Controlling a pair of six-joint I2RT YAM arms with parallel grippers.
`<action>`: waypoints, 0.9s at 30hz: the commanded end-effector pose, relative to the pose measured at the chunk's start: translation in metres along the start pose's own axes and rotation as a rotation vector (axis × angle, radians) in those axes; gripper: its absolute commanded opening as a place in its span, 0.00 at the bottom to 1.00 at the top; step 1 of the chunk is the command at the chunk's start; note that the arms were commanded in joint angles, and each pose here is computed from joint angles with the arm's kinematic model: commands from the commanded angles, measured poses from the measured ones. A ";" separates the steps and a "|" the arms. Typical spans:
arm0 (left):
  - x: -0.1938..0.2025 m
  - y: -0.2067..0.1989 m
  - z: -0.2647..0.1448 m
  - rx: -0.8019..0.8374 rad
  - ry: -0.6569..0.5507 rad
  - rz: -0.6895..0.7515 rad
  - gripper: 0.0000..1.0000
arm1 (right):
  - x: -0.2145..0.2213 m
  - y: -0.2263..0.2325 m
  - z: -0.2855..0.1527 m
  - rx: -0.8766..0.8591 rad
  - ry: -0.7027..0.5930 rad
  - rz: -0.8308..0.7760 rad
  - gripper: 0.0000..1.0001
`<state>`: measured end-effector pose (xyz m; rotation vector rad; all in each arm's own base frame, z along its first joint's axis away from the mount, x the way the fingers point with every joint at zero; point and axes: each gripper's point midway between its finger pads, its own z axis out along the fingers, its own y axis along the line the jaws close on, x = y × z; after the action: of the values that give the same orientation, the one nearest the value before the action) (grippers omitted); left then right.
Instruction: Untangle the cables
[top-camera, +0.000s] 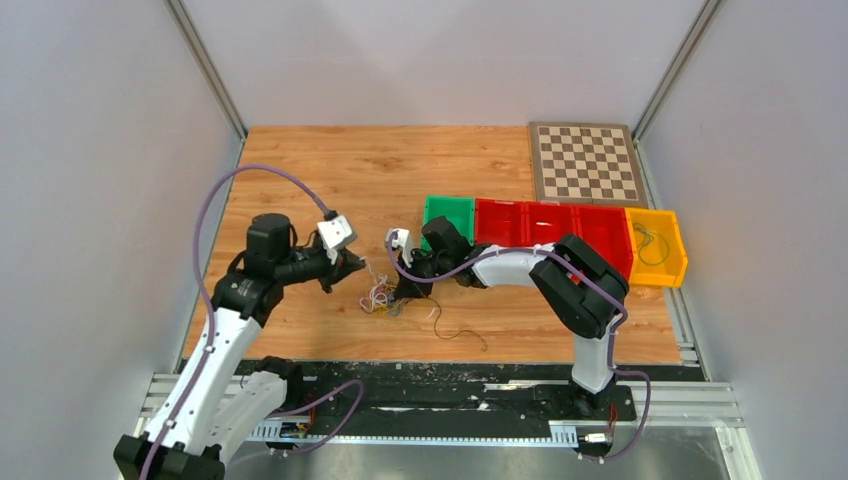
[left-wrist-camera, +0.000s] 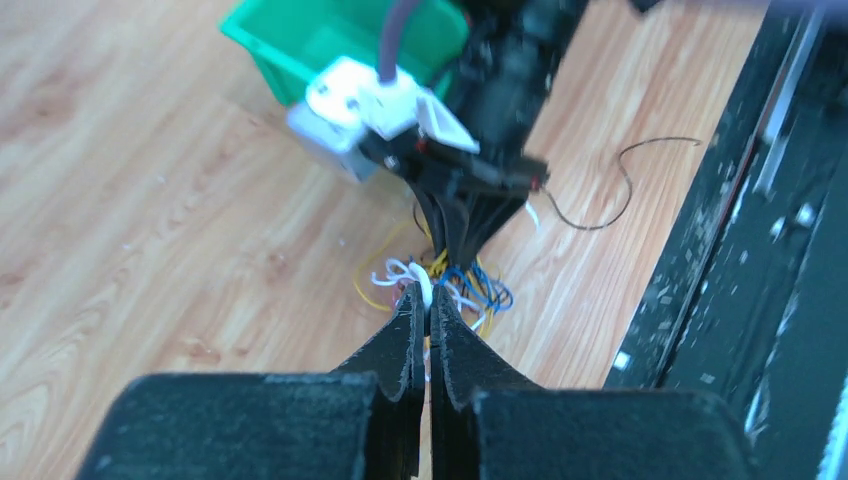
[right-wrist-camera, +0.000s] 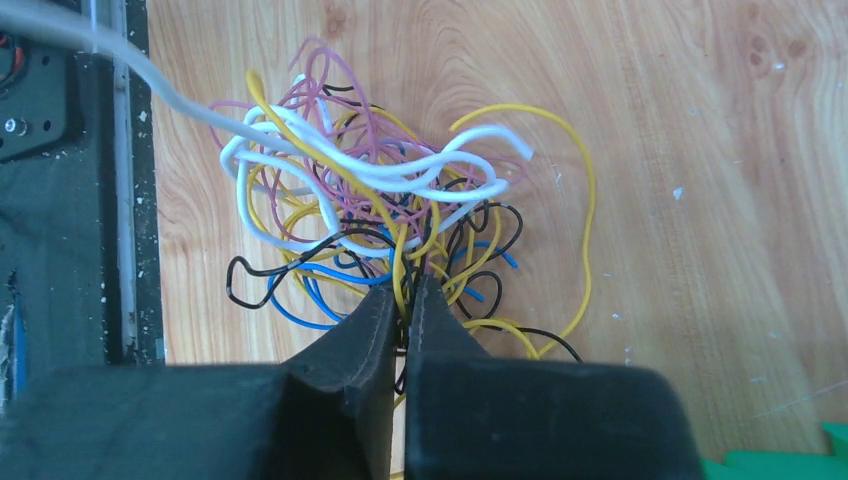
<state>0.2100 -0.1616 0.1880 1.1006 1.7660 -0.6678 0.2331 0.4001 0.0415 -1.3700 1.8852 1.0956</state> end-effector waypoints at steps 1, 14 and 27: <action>-0.057 0.007 -0.034 -0.105 -0.098 -0.160 0.00 | 0.010 0.003 0.003 -0.023 0.047 0.042 0.00; -0.262 0.122 -0.182 -0.666 -0.473 -0.175 0.00 | 0.043 0.007 -0.003 -0.021 0.134 0.049 0.00; -0.382 0.156 -0.279 -0.897 -0.750 -0.088 0.00 | 0.080 0.009 -0.011 -0.001 0.205 0.045 0.00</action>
<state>0.3309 -0.0337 0.5622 0.1609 1.5098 -0.3105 0.2255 0.3886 0.0259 -1.4314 1.8783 1.0635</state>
